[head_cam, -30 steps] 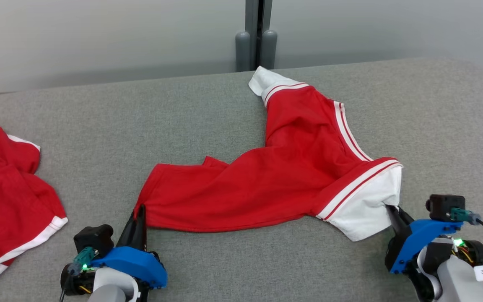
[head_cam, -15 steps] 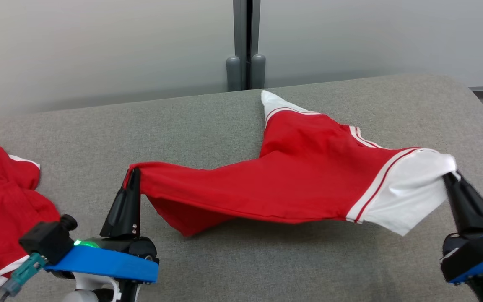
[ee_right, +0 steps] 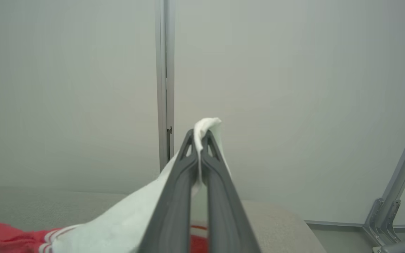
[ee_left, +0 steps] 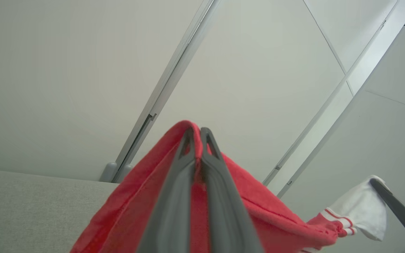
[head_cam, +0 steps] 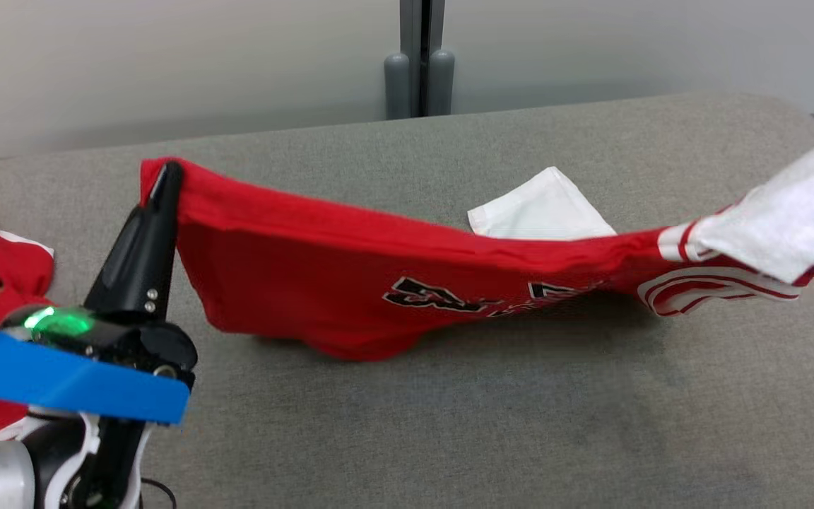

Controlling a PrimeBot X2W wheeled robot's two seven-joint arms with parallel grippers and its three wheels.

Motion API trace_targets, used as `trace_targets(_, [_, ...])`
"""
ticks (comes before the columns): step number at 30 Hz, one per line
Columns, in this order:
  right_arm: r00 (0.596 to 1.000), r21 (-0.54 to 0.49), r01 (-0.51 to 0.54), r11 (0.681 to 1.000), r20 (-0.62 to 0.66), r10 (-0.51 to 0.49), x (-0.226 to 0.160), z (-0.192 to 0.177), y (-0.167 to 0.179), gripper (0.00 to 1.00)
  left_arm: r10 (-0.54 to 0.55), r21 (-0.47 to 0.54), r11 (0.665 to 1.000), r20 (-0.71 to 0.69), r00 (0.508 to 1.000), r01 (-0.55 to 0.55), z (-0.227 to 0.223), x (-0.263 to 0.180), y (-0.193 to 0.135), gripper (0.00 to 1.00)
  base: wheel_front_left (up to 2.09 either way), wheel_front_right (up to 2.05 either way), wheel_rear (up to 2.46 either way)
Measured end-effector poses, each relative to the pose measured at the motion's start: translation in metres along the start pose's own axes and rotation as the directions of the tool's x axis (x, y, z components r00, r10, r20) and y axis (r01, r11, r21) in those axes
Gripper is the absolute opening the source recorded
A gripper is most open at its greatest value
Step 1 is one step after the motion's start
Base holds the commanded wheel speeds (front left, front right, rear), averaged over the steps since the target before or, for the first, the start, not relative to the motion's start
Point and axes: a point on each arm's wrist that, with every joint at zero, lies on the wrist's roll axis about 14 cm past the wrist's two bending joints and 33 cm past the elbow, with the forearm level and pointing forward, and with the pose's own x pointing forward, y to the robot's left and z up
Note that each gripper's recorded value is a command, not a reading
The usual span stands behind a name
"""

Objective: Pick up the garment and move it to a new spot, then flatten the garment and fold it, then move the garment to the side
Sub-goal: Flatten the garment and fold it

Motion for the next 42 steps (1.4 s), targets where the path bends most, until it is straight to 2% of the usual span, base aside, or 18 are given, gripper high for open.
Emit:
trace_targets(8, [0.981, 0.081, -0.083, 0.993, -0.169, 0.095, 0.096, -0.069, 0.011, 0.00, 0.053, -0.021, 0.998, -0.061, 0.997, -0.054, -0.008, 0.064, 0.053, 0.00, 0.00, 0.00, 0.00])
trace_targets(12, [0.982, 0.116, -0.132, 0.984, -0.121, 0.146, 0.159, -0.078, 0.030, 0.00, 0.083, -0.003, 0.996, -0.046, 0.995, -0.084, -0.006, 0.108, 0.086, 0.00, 0.00, 0.00, 0.00])
trace_targets(16, [0.982, 0.069, -0.189, 0.980, 0.036, 0.187, 0.217, -0.054, 0.054, 0.00, 0.092, 0.078, 0.992, 0.034, 0.995, -0.095, 0.016, 0.154, 0.114, 0.00, 0.00, 0.00, 0.00])
trace_targets(20, [0.947, -0.036, -0.213, 0.976, 0.237, 0.216, 0.254, -0.014, 0.069, 0.00, 0.046, 0.117, 0.991, 0.137, 0.990, -0.062, 0.040, 0.192, 0.121, 0.00, 0.00, 0.00, 0.00])
trace_targets(26, [0.831, -0.062, -0.223, 0.973, 0.509, 0.223, 0.262, 0.063, 0.073, 0.00, -0.038, 0.201, 0.979, 0.273, 0.961, -0.018, 0.081, 0.217, 0.105, 0.00, 0.00, 0.00, 0.00])
trace_targets(29, [0.822, -0.052, -0.228, 0.972, 0.526, 0.220, 0.263, 0.068, 0.069, 0.00, -0.050, 0.219, 0.975, 0.323, 0.945, -0.023, 0.091, 0.218, 0.105, 0.00, 0.00, 0.00, 0.00])
trace_targets(32, [0.861, -0.035, -0.219, 0.975, 0.464, 0.210, 0.267, 0.041, 0.062, 0.00, -0.024, 0.214, 0.976, 0.305, 0.952, -0.044, 0.072, 0.217, 0.120, 0.00, 0.00, 0.00, 0.00])
trace_targets(36, [0.941, 0.029, -0.205, 0.978, 0.281, 0.189, 0.258, -0.038, 0.050, 0.00, 0.053, 0.193, 0.977, 0.190, 0.980, -0.090, 0.012, 0.204, 0.150, 0.00, 0.00, 0.00, 0.00])
trace_targets(39, [0.979, 0.100, -0.178, 0.979, 0.118, 0.166, 0.230, -0.105, 0.041, 0.00, 0.125, 0.164, 0.977, 0.095, 0.988, -0.139, -0.036, 0.182, 0.171, 0.00, 0.00, 0.00, 0.00])
trace_targets(42, [0.990, 0.152, -0.127, 0.980, -0.047, 0.136, 0.190, -0.164, 0.029, 0.00, 0.202, 0.151, 0.969, -0.013, 0.979, -0.198, -0.079, 0.152, 0.191, 0.00, 0.00, 0.00, 0.00])
